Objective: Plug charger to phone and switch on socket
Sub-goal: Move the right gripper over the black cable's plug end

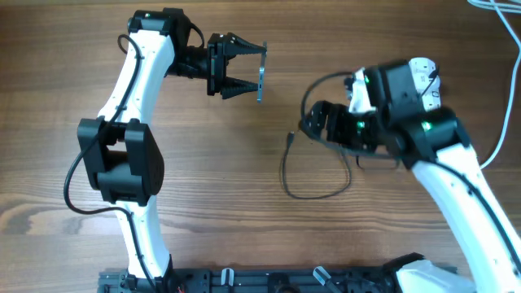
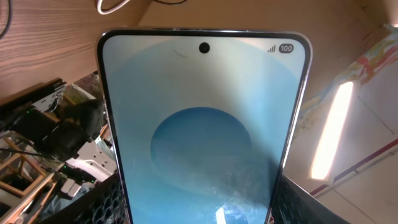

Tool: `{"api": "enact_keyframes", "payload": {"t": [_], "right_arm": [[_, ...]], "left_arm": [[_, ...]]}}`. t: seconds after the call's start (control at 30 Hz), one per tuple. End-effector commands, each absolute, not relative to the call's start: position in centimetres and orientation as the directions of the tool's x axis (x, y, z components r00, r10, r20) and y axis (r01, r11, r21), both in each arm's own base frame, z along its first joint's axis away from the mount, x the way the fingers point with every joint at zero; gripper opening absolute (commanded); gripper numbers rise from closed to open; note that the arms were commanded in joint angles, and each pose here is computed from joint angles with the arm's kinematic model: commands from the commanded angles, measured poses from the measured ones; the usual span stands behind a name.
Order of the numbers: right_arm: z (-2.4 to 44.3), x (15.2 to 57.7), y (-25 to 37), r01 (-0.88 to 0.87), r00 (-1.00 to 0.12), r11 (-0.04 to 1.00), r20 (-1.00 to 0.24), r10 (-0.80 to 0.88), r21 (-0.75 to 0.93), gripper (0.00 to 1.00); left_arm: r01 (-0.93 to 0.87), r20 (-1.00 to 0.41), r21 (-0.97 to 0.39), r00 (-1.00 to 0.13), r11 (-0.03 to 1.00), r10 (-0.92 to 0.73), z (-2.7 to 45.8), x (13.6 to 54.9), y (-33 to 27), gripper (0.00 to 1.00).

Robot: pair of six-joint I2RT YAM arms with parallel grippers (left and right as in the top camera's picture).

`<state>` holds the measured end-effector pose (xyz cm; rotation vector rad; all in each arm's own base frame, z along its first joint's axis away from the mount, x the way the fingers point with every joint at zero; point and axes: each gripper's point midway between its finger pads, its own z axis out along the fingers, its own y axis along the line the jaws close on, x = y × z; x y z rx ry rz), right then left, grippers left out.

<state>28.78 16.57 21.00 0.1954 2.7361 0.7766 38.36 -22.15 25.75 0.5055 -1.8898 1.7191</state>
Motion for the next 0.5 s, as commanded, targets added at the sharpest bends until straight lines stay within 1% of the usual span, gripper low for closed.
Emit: {"api": "enact_keyframes", "payload": {"t": [0.0,0.1,0.17,0.27,0.47], "right_arm": [[19.2,30.3,15.8,0.110,-0.947,0.884,-0.223,0.232,0.453,1.00],[17.9,30.5,15.9,0.176,-0.948,0.877,-0.163,0.274,0.448,1.00],[17.3,30.5,16.2,0.181,-0.954,0.874,-0.137,0.268,0.451,1.00],[17.2,30.3,16.7,0.178,-0.959,0.866,-0.115,0.259,0.467,1.00],[17.2,30.3,16.7,0.175,-0.960,0.866,-0.115,0.257,0.468,1.00]], "left_arm": [[-0.566,0.570,-0.822,-0.815,0.064,0.102,28.5,38.2,-22.0,0.64],[-0.566,0.570,-0.822,-0.816,0.064,0.102,28.5,38.2,-22.0,0.64],[-0.566,0.570,-0.822,-0.816,0.064,0.102,28.5,38.2,-22.0,0.64],[-0.566,0.570,-0.822,-0.816,0.064,0.102,28.5,38.2,-22.0,0.64],[-0.566,0.570,-0.822,-0.815,0.064,0.102,28.5,38.2,-22.0,0.64]]}}
